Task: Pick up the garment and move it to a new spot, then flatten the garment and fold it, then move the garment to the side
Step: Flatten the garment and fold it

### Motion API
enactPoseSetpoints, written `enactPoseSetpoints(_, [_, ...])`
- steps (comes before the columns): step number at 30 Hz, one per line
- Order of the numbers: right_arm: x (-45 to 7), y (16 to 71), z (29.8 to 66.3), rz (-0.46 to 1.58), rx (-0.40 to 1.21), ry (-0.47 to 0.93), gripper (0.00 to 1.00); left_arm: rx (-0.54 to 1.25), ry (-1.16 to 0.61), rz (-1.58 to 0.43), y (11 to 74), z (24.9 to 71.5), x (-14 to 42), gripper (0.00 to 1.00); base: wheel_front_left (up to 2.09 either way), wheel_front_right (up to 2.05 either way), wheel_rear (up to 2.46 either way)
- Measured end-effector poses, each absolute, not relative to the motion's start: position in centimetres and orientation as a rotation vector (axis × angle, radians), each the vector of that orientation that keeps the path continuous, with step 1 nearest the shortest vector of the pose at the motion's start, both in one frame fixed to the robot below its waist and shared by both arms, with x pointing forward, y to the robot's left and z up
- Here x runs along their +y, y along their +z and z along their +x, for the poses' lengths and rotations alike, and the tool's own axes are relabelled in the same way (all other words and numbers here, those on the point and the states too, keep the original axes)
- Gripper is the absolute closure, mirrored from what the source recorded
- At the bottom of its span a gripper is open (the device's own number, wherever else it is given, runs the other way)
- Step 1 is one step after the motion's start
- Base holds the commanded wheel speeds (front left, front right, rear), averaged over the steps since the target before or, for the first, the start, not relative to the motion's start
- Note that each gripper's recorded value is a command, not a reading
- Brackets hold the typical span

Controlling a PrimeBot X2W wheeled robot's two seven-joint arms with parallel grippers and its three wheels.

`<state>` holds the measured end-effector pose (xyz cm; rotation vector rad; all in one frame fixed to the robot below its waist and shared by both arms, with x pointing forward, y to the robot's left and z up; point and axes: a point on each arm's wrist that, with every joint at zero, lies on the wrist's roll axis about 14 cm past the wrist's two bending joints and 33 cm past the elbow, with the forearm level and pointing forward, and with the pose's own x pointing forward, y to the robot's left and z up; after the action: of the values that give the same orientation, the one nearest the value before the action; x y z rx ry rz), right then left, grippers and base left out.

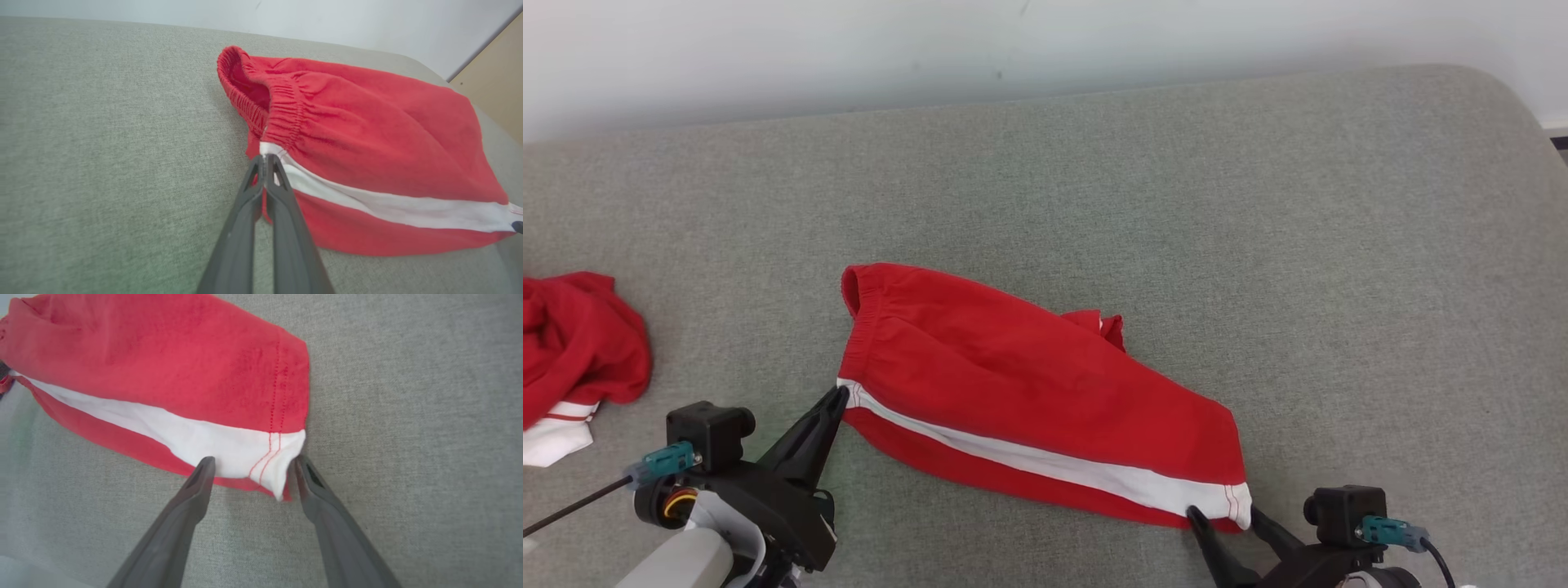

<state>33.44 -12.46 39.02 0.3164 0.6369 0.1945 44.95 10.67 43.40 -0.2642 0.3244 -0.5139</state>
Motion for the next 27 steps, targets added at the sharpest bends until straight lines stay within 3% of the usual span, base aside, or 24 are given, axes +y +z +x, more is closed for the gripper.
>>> enactPoseSetpoints(8, [-11.4,39.6,33.7,0.317,0.627,0.232,0.00,0.322,-0.506,-0.265,43.5,44.9,11.0,1.00,0.00,0.00,0.00])
enactPoseSetpoints(10, [-11.3,39.8,33.8,0.314,0.617,0.235,0.17,0.320,-0.506,-0.265,43.6,44.9,11.0,1.00,0.00,0.00,0.00])
enactPoseSetpoints(11, [-11.3,39.8,33.8,0.313,0.615,0.235,0.47,0.318,-0.505,-0.265,43.6,45.0,11.0,1.00,0.00,0.00,0.00])
enactPoseSetpoints(13, [-11.6,40.2,34.0,0.305,0.593,0.228,0.67,0.311,-0.504,-0.268,43.8,45.0,11.0,1.00,0.00,0.00,0.00])
enactPoseSetpoints(14, [-11.7,40.3,34.1,0.299,0.587,0.225,0.71,0.307,-0.502,-0.270,44.0,45.0,11.0,1.00,0.00,0.00,0.00])
enactPoseSetpoints(16, [-11.9,40.5,34.2,0.297,0.576,0.221,1.00,0.301,-0.499,-0.275,44.2,45.1,11.1,1.00,0.00,0.00,0.00])
enactPoseSetpoints(27, [-13.7,46.2,36.5,0.281,0.342,0.186,1.00,0.179,-0.441,-0.470,48.3,44.9,10.8,1.00,0.00,0.00,0.00])
